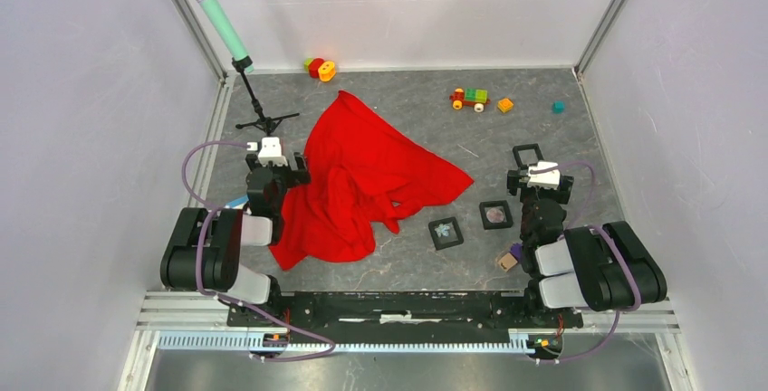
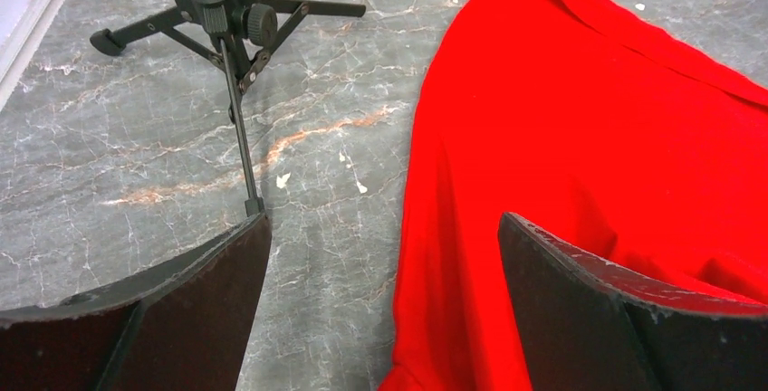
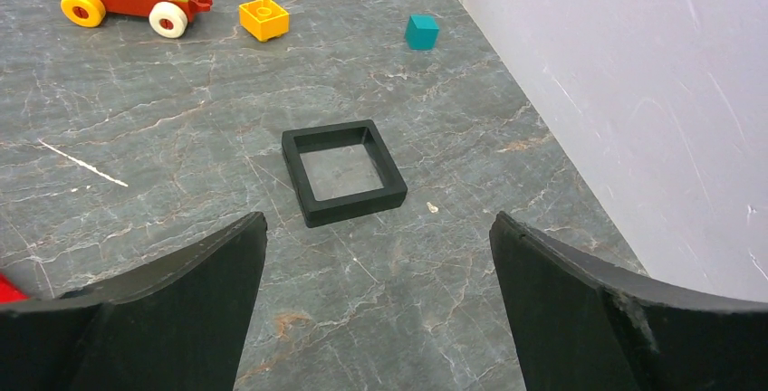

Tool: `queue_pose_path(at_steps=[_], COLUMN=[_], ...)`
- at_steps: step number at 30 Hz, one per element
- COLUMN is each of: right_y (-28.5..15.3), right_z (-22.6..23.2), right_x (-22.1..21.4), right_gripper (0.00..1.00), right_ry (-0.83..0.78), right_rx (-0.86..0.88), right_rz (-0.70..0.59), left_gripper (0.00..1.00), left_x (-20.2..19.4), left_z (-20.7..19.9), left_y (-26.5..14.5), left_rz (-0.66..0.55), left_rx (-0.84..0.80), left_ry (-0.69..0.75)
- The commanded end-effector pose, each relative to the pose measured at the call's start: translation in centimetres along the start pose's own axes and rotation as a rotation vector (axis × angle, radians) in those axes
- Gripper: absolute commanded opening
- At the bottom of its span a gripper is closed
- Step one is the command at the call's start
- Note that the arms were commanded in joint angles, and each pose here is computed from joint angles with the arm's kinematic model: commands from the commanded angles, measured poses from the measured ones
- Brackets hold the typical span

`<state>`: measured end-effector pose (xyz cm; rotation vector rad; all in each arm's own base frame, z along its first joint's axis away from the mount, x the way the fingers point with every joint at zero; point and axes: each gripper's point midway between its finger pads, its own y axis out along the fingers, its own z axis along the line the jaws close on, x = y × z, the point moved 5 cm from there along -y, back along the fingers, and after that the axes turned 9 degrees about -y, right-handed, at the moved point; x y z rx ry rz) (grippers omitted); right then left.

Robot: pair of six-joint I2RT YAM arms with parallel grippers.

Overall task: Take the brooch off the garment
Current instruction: Reset both arms

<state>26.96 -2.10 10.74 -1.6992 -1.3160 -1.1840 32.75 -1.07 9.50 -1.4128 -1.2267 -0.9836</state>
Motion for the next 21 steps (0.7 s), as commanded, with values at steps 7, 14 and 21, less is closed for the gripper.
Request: queue_pose_path(at_steps=[7, 14, 21], right_y=[-2.5, -2.51, -2.51], right_z=[-0.51, -0.51, -0.51], right_x=[-2.16, -2.17, -2.16], right_gripper=[0.98, 0.98, 0.98], right_ry=[-0.026, -0.026, -0.026], right_rx=[0.005, 0.005, 0.005], right_rz=[0.046, 0.046, 0.046], left_gripper=[1.0, 1.0, 1.0], left_x=[0.34, 0.36, 0.37], left_z=[0.2, 0.24, 0.19], left_y=[0.33, 0.37, 0.38], left_rz=[0.0, 0.002, 0.003], left_rx=[0.01, 0.012, 0.009], left_ry=[0.025, 0.025, 0.025])
